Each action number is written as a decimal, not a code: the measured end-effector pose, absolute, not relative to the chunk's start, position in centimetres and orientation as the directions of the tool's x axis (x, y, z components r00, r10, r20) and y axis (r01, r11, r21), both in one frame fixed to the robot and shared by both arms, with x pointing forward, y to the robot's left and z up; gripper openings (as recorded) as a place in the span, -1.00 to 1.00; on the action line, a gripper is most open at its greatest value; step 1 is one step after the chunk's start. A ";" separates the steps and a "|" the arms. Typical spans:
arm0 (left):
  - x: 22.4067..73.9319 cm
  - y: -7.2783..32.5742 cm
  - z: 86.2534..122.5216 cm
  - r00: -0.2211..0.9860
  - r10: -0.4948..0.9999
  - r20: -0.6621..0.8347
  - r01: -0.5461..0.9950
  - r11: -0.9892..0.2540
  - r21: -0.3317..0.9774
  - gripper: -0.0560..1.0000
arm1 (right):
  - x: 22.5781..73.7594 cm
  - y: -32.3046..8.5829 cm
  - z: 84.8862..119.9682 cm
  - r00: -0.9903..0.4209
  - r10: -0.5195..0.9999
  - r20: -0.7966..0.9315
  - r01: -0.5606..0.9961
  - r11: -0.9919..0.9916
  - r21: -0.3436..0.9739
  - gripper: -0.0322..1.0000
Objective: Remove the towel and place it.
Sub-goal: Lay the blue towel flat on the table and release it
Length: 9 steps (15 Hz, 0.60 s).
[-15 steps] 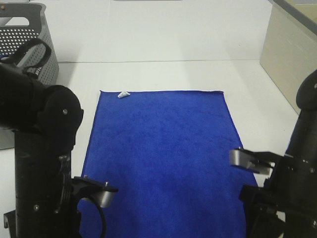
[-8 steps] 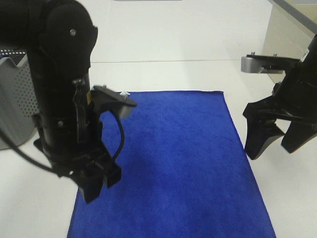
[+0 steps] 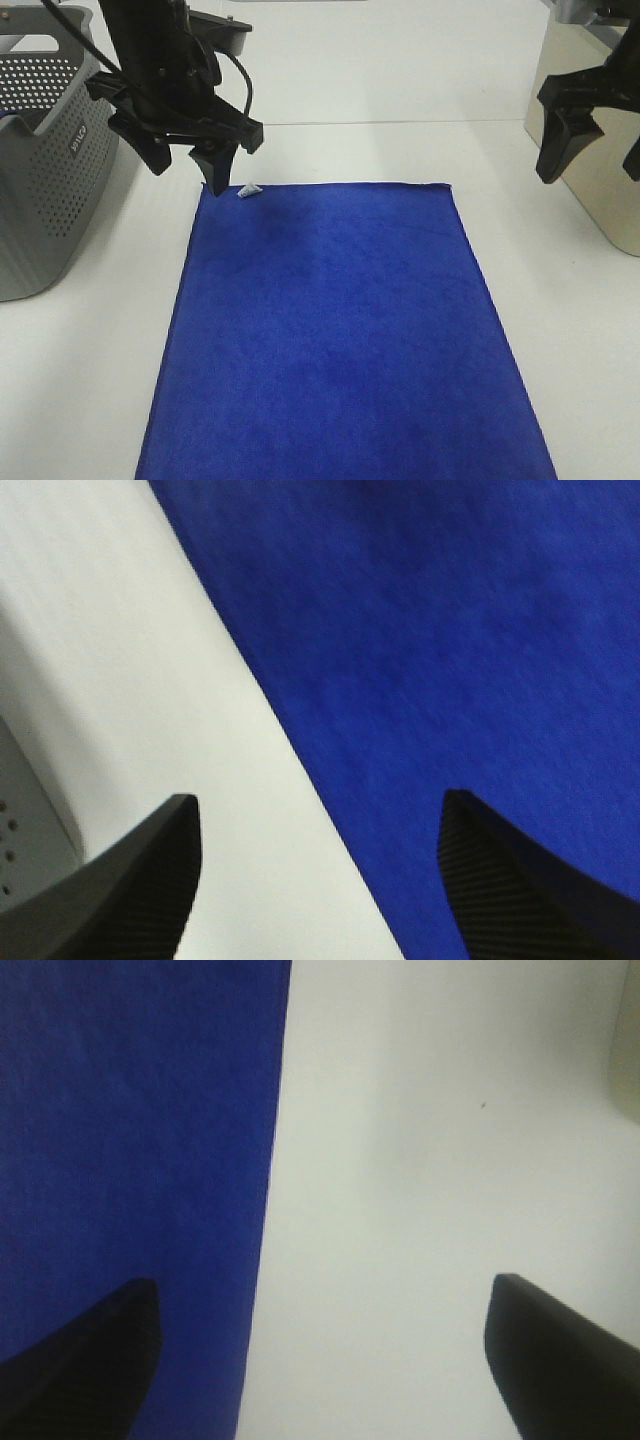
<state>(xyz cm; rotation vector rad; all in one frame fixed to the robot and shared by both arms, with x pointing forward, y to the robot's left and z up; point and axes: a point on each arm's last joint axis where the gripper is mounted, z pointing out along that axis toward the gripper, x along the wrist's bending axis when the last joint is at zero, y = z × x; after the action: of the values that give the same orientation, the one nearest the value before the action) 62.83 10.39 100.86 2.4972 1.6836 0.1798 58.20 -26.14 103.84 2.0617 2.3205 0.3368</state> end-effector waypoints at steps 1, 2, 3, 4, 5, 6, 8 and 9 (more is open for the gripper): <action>64.4 11.2 100.3 0.345 0.938 0.031 0.922 -0.345 0.177 0.32 | 59.7 -26.0 103.9 -0.132 0.981 0.141 0.978 0.107 0.177 0.71; 65.3 11.8 100.1 0.322 0.946 0.033 0.928 -0.322 0.188 0.32 | 61.2 -25.8 103.9 -0.135 0.979 0.151 0.977 0.107 0.183 0.72; 66.3 12.6 99.7 0.291 0.956 0.033 0.932 -0.291 0.215 0.32 | 63.5 -25.7 102.9 -0.136 0.978 0.156 0.980 0.110 0.164 0.72; 66.9 12.9 99.5 0.277 0.960 0.026 0.928 -0.275 0.250 0.33 | 65.0 -25.6 102.1 -0.138 0.979 0.153 0.981 0.113 0.160 0.72; 67.5 13.3 99.3 0.258 0.966 0.007 0.930 -0.251 0.267 0.36 | 66.4 -25.5 101.1 -0.138 0.979 0.151 0.981 0.114 0.159 0.72; 68.3 14.0 99.0 0.230 0.973 -0.023 0.938 -0.215 0.273 0.39 | 67.7 -25.4 100.0 -0.139 0.979 0.152 0.981 0.116 0.154 0.72; 70.1 15.9 97.5 0.158 0.984 -0.079 0.958 -0.133 0.255 0.42 | 69.6 -25.3 98.2 -0.140 0.977 0.158 0.981 0.116 0.152 0.72; 70.6 16.5 97.1 0.145 0.986 -0.089 0.960 -0.118 0.252 0.42 | 70.0 -25.2 97.8 -0.141 0.977 0.158 0.981 0.117 0.152 0.72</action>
<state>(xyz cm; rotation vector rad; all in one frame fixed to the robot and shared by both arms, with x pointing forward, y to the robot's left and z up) 70.62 16.51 97.06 2.1735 1.8996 0.1461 69.99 -25.24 97.82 2.0706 2.3618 0.3479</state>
